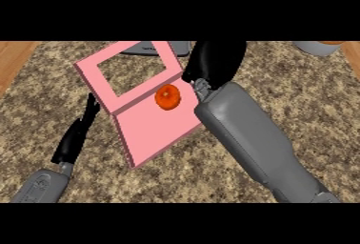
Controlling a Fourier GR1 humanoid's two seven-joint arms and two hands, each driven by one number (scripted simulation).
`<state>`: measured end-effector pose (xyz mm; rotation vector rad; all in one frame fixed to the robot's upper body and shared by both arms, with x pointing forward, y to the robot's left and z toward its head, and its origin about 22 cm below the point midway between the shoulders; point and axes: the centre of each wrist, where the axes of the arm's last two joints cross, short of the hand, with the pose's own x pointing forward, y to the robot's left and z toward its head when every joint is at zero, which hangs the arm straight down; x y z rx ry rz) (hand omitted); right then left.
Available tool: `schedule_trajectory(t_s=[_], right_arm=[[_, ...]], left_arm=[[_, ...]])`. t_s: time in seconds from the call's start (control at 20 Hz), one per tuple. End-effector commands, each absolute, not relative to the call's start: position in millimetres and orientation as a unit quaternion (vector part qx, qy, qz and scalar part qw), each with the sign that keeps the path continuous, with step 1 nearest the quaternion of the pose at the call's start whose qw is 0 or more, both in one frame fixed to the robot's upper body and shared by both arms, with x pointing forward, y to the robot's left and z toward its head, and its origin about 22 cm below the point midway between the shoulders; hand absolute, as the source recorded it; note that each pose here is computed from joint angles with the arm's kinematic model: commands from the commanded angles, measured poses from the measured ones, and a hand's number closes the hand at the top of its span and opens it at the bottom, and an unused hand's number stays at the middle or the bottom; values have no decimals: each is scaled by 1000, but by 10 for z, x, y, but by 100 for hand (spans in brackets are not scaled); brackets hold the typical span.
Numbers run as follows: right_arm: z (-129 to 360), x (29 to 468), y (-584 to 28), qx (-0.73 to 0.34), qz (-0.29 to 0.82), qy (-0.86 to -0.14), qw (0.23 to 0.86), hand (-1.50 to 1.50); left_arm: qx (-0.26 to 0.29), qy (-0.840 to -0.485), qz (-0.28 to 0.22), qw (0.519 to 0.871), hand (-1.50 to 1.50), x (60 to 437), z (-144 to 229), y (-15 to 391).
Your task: Pick the squash from the tray and place it in the cardboard box
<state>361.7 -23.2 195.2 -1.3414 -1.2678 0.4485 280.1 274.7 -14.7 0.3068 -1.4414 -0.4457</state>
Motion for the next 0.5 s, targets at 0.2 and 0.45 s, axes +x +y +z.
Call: schedule_trajectory(t_s=[0.2,0.45], right_arm=[[2030,3442,-415,-504,-58,-607,611,-150],[1938,3231,-553,-495,-117,-652,563,-150]], left_arm=[[142,-663,-195,709,0,2811,-109,2759],[145,-661,-186,712,0,2771,-131,2732]])
